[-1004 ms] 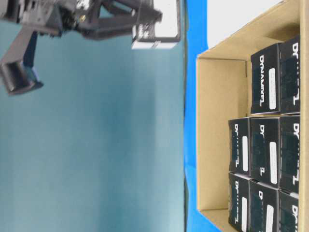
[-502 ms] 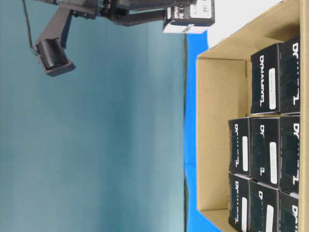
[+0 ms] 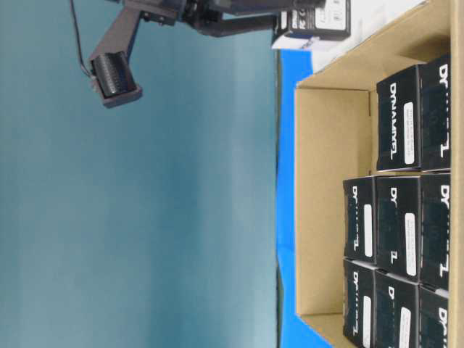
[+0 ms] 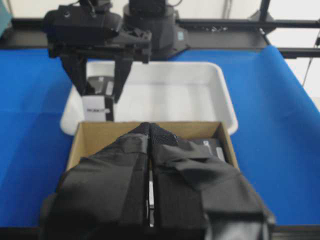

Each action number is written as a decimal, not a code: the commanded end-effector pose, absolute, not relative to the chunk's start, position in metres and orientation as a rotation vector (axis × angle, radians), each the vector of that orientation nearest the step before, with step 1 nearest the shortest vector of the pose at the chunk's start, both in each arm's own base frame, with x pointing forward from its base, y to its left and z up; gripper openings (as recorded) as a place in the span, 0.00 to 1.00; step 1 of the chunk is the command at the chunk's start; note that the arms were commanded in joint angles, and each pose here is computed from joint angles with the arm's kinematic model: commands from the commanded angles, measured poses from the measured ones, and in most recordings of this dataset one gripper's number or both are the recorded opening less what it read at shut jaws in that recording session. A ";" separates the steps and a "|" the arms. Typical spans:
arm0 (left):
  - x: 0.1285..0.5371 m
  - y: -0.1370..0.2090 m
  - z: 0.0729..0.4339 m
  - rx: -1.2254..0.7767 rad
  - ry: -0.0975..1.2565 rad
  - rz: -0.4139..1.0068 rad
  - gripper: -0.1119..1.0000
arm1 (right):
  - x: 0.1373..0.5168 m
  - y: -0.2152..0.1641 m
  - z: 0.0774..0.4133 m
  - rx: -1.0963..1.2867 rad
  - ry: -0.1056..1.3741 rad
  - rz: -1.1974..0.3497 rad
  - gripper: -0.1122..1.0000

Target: Pick the box from inside the cardboard box.

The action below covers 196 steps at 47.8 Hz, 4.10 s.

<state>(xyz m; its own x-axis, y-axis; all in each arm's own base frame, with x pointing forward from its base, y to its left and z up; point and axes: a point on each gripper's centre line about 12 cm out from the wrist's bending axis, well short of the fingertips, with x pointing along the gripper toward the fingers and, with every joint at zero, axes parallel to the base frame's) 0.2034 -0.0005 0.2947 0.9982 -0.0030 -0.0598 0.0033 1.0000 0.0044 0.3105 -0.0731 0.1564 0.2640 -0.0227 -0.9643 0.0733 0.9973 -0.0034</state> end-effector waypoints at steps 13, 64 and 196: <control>0.205 -0.001 0.306 0.008 0.029 -0.004 0.09 | 0.314 -0.077 0.134 0.031 1.307 -0.072 0.67; 0.206 -0.001 0.305 0.006 0.034 -0.003 0.09 | 0.316 -0.079 0.125 0.035 1.314 -0.079 0.99; 0.205 -0.003 0.307 0.009 0.049 -0.015 0.09 | 0.275 -0.023 0.277 -0.038 0.420 -0.064 0.99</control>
<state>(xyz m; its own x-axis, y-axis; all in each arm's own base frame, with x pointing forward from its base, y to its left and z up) 0.2032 -0.0026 0.2942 0.9964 -0.0132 -0.0843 0.0137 0.9999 0.0060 0.2732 -0.0229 0.2717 0.9020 -0.0704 -0.4259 0.0531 0.9972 -0.0524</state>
